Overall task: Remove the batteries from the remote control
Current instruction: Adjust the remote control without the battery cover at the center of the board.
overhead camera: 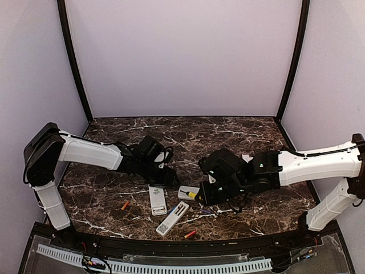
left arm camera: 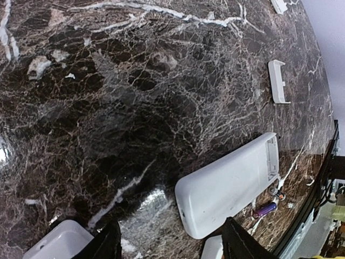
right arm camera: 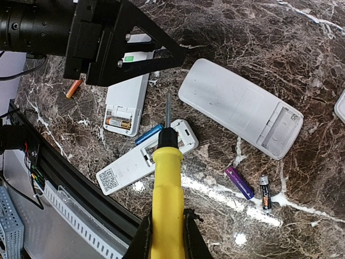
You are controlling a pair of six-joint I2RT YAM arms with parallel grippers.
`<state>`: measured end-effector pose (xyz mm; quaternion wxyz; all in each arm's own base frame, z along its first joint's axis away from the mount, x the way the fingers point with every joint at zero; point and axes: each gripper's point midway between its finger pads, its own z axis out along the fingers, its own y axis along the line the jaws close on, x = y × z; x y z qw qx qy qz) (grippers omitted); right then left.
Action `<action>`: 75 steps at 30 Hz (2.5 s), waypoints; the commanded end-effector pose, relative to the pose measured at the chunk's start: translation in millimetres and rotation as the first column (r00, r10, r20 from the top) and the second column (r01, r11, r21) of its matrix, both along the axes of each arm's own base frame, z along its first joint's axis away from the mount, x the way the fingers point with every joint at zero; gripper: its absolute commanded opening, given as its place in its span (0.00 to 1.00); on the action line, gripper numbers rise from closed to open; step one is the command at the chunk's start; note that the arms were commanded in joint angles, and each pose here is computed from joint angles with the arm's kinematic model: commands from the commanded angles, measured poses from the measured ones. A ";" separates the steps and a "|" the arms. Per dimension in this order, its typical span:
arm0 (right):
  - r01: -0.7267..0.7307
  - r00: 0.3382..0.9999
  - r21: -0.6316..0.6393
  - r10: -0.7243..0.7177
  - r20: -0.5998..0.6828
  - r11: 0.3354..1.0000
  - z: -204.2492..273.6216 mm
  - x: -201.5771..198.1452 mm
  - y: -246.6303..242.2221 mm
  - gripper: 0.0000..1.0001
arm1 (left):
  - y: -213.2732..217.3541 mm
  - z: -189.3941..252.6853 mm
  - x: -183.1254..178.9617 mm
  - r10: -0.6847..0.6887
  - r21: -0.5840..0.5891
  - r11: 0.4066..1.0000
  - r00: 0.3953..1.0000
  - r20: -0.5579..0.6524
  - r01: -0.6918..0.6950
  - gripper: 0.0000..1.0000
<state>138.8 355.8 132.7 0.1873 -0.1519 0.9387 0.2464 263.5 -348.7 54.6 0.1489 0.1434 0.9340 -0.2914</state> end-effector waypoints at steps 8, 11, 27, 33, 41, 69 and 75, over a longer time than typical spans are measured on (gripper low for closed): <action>0.028 0.999 0.026 -0.028 0.019 0.999 5.0 5.4 -1.4 0.00 | 23.3 -22.3 -16.1 -0.090 0.156 0.983 0.995 -0.047 0.096 0.65; 0.027 0.999 0.032 -0.028 0.020 0.999 6.4 5.8 0.2 0.00 | 35.2 -28.2 -24.0 -0.099 0.195 0.975 0.993 -0.061 0.109 0.65; 0.011 1.000 0.035 -0.011 0.014 0.999 6.5 5.3 8.1 0.00 | 71.8 -13.3 -56.9 -0.105 0.217 0.969 0.992 -0.075 0.119 0.66; 0.014 1.000 0.040 -0.014 0.019 0.999 8.5 5.9 7.2 0.00 | 51.0 24.2 -32.3 -0.144 0.139 0.981 0.988 0.059 0.134 0.67; 0.023 0.999 0.047 -0.025 0.034 0.999 14.9 8.1 4.7 0.00 | 21.4 18.8 -8.2 -0.231 0.125 0.967 0.970 0.070 0.221 0.63; 0.037 0.999 0.084 -0.040 0.034 0.996 19.2 6.7 0.4 0.00 | 44.4 -33.8 -28.3 -0.380 0.302 0.855 0.905 -0.192 0.423 0.64; 0.046 0.998 0.088 -0.049 0.033 0.995 18.7 7.0 -1.6 0.00 | 57.2 -36.0 -48.3 -0.361 0.289 0.859 0.901 -0.242 0.422 0.64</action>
